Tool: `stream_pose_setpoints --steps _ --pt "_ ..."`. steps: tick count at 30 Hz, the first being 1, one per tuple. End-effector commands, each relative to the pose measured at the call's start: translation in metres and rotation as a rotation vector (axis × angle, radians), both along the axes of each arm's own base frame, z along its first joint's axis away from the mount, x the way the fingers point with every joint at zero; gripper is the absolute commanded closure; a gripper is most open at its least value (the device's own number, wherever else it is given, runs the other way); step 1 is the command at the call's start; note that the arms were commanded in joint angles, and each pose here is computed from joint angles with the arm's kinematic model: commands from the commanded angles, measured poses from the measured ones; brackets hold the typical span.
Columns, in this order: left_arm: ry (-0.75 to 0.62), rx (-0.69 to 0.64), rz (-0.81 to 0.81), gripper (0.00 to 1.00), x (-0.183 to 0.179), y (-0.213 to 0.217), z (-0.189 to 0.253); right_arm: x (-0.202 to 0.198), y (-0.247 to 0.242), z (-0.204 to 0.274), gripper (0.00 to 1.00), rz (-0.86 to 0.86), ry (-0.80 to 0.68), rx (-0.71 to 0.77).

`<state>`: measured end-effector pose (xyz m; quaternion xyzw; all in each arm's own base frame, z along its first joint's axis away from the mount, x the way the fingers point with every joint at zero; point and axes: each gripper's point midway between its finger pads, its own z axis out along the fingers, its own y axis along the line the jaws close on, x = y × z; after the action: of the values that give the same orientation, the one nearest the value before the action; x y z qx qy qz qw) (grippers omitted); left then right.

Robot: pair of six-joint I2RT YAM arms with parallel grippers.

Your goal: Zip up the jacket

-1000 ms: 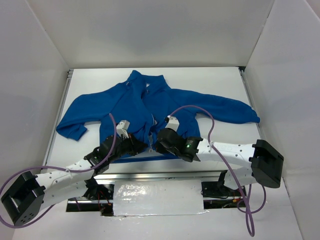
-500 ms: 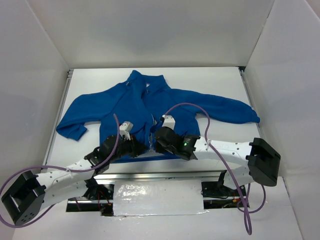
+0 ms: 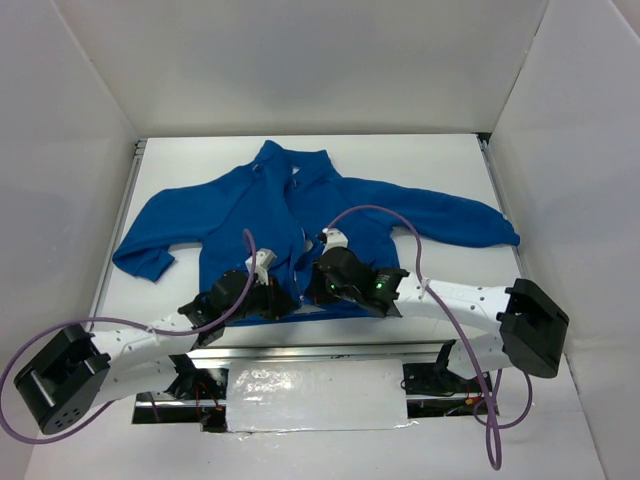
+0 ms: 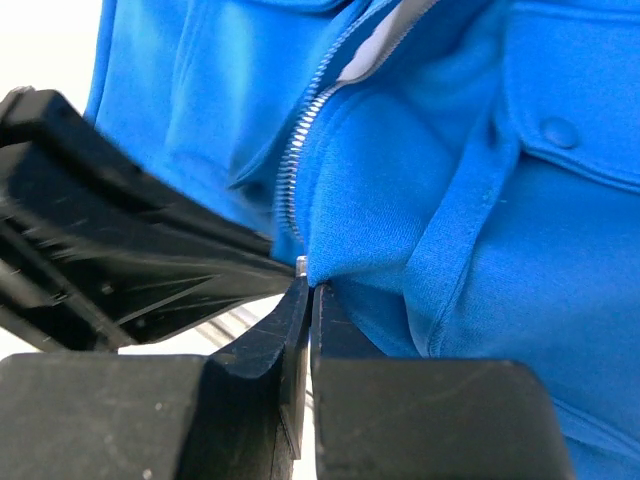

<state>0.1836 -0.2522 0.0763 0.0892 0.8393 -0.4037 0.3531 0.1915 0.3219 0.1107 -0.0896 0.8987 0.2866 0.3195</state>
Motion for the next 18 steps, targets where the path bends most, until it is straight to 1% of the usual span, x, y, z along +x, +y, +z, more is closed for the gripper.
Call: stream_pose_setpoints --steps 1,6,8,10,16,18 --pt "-0.006 -0.053 -0.099 1.0 -0.008 -0.017 0.011 0.013 0.024 0.032 1.0 0.046 -0.08 0.117" --pt "-0.014 -0.063 -0.09 1.0 -0.005 -0.019 0.015 0.012 0.02 0.011 1.0 0.03 -0.054 0.083" --pt "-0.015 -0.059 -0.09 1.0 -0.004 -0.02 0.014 0.012 0.019 0.008 0.96 0.023 -0.049 0.079" --pt "-0.006 -0.057 -0.096 1.0 -0.004 -0.021 0.012 0.013 0.018 0.005 0.85 0.015 -0.042 0.069" --pt "0.012 -0.068 -0.102 1.0 -0.007 -0.022 0.01 0.017 0.01 -0.001 0.82 -0.017 -0.037 0.023" --pt "0.012 -0.064 -0.1 1.0 -0.007 -0.021 0.01 0.019 0.008 0.002 0.77 -0.018 -0.043 0.023"
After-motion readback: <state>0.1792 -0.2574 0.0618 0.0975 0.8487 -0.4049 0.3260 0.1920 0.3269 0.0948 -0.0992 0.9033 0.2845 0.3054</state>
